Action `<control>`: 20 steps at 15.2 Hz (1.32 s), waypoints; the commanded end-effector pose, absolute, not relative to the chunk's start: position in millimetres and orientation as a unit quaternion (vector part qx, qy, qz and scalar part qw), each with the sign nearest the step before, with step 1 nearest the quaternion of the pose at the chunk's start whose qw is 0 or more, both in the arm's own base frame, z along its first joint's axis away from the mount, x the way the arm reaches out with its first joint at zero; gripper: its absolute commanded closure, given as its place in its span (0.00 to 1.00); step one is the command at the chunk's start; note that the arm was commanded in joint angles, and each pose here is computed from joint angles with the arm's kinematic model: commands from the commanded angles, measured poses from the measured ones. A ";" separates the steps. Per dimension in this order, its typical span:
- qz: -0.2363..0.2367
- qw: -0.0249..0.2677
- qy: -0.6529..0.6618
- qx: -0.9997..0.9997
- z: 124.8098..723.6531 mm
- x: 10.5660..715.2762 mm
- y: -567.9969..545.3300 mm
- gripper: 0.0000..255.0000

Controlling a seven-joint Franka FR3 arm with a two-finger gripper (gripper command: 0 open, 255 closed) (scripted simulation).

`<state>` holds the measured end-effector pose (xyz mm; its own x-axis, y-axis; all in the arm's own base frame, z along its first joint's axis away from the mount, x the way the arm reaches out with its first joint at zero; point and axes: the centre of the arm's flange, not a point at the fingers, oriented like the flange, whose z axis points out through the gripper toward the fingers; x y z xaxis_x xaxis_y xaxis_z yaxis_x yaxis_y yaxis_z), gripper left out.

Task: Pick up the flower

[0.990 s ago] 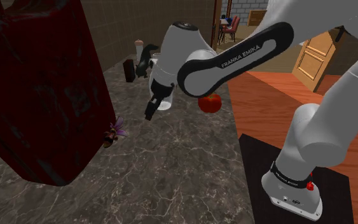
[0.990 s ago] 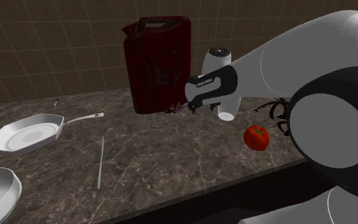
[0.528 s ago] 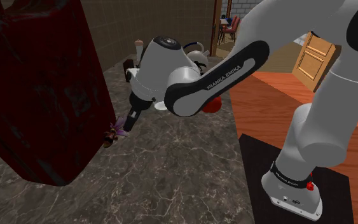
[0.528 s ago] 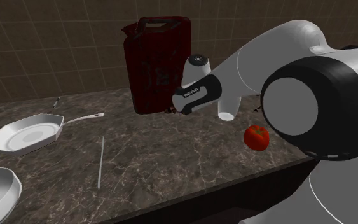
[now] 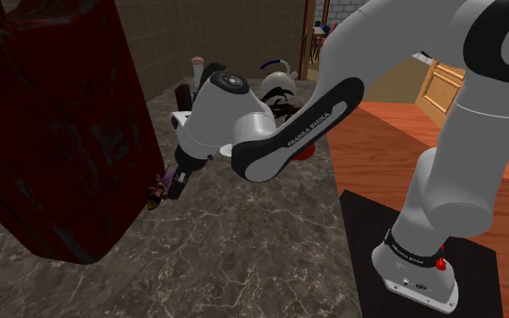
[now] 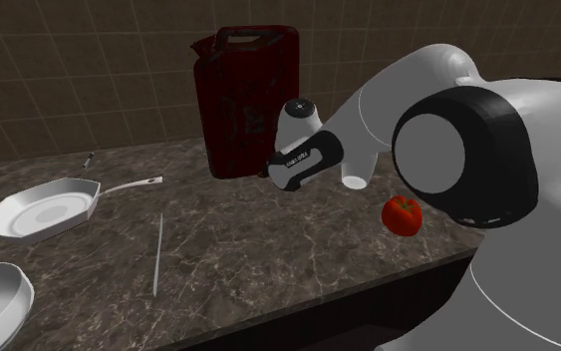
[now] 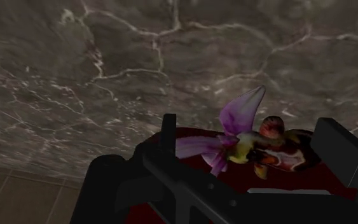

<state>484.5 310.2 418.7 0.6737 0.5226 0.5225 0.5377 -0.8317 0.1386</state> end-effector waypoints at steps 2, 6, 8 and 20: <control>-0.282 0.014 -0.290 -0.915 403.7 484.1 309.0 0.00; -0.282 0.014 -0.290 -0.915 403.2 484.3 309.2 1.00; -0.282 0.014 -0.290 -0.915 403.3 484.0 308.7 1.00; -0.282 0.014 -0.290 -0.915 440.6 484.1 309.0 1.00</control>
<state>483.5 309.0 432.4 0.6784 0.5266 0.5124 0.5399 -0.8303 0.1385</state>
